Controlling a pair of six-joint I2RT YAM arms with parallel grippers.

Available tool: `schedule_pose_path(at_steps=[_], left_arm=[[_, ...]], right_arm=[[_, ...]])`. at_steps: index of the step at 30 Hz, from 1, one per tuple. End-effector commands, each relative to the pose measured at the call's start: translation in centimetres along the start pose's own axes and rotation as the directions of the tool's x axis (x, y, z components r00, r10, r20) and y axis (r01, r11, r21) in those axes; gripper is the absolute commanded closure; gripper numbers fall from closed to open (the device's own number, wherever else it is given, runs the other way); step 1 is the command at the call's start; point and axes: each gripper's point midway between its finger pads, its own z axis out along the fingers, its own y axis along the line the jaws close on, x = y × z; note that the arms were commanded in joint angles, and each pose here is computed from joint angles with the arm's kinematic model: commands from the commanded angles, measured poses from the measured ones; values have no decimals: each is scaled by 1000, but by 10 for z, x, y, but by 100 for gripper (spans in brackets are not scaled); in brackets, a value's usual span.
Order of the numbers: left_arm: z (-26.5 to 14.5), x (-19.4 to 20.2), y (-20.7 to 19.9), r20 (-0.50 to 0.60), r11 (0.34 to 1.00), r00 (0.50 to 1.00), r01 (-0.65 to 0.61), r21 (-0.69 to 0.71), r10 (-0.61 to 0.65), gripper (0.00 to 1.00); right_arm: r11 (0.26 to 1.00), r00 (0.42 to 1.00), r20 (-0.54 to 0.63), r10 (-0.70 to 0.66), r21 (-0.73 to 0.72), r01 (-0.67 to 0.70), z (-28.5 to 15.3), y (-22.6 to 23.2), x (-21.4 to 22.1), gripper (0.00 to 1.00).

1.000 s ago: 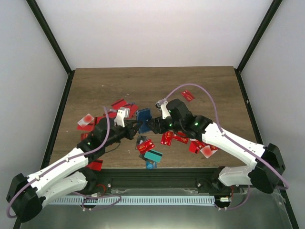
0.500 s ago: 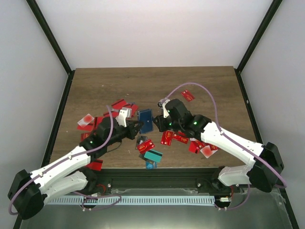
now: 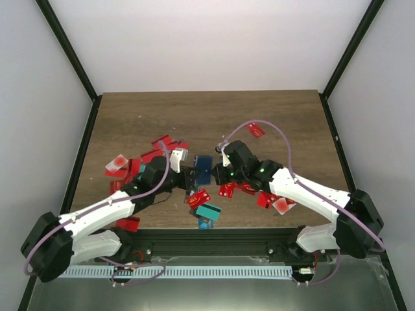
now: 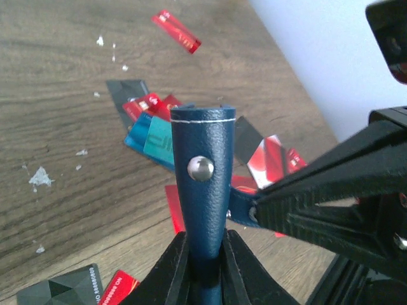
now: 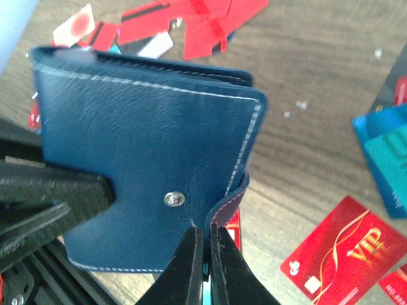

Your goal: Put the credit cards into the card holder

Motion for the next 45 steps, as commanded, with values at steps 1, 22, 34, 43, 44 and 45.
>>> schedule_pose_path(at_steps=[1,22,34,43,44,45], left_arm=[[15,-7,-3,-19,1000,1000,4,19,-3,84],[40,16,53,-242,956,961,-189,-225,133,12],[54,42,60,-339,934,927,-255,-251,162,13],[59,48,73,-350,902,925,-274,-333,151,22],[59,45,75,-339,898,929,-270,-348,148,24],[57,43,76,-329,893,933,-268,-362,147,25]], right_arm=[[995,996,-60,71,-65,-75,9,-1,17,99],[963,979,-102,179,-184,-195,35,-32,27,99],[967,980,-101,170,-173,-185,34,-36,26,99],[969,980,-102,169,-167,-184,32,-39,28,99],[969,980,-104,169,-164,-184,32,-40,29,99],[970,980,-105,170,-159,-185,32,-41,31,99]])
